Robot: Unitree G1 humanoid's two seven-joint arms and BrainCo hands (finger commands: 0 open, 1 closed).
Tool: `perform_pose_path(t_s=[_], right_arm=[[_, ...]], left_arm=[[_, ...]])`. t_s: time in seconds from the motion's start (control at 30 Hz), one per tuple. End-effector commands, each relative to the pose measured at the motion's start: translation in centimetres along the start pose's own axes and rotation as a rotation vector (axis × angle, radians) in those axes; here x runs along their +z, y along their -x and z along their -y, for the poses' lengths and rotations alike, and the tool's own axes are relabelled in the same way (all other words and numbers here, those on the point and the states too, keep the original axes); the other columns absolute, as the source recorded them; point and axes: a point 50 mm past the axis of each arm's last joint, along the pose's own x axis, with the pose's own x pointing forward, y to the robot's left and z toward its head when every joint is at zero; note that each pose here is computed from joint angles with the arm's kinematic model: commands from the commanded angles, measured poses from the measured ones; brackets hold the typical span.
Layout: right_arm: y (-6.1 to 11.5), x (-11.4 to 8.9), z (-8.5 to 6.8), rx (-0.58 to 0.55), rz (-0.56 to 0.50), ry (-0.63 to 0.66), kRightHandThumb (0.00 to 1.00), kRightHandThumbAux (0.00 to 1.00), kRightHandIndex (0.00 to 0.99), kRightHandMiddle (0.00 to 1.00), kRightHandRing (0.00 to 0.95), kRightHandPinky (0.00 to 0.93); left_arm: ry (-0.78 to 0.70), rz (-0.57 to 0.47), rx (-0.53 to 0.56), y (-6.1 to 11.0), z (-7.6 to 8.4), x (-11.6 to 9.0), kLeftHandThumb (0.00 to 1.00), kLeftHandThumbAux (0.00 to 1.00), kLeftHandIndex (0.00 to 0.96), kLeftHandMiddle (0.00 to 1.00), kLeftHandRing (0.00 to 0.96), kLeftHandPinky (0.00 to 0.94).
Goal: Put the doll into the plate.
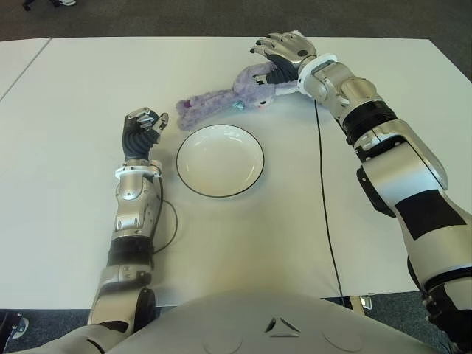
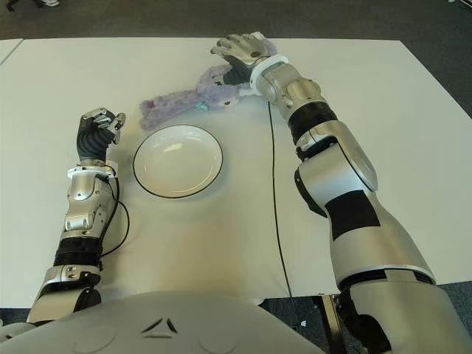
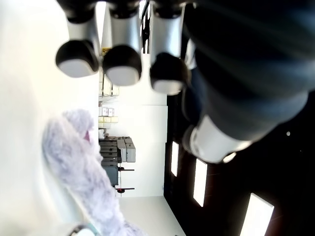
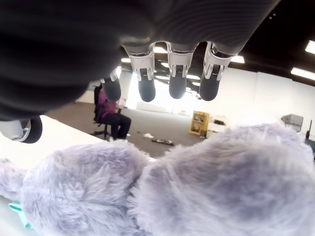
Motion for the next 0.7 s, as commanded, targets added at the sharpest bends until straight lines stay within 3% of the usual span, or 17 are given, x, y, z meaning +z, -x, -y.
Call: perform_pose_path(t_s=[0.03,0.33,0.7], right_arm=[[-0.5,0.9,0.0,0.004,0.003,-0.012,0.411,0.219,0.0,0.0,0.0,0.0],[-0.9,2.0,-0.5,0.02,0.011,-0.029,0.406,0.227,0.0,0.0,0.0,0.0],[-1.0,3.2,-2.3,0.068,0.02,-0.076,0.413,0.227,0.0,0.0,0.0,0.002]], left_arm=[[0.005,-0.208,0.063,3.9,-0.8,-4.8,0.406,0.819,0.837,0.885,0.892,0.875],[0.014,-0.205,0.068,3.9,-0.8,-4.7,0.408,0.816,0.832,0.883,0.891,0.876],[0.013,-0.203,0.071,3.9,-0.7,-4.8,0.419,0.813,0.826,0.881,0.89,0.874]])
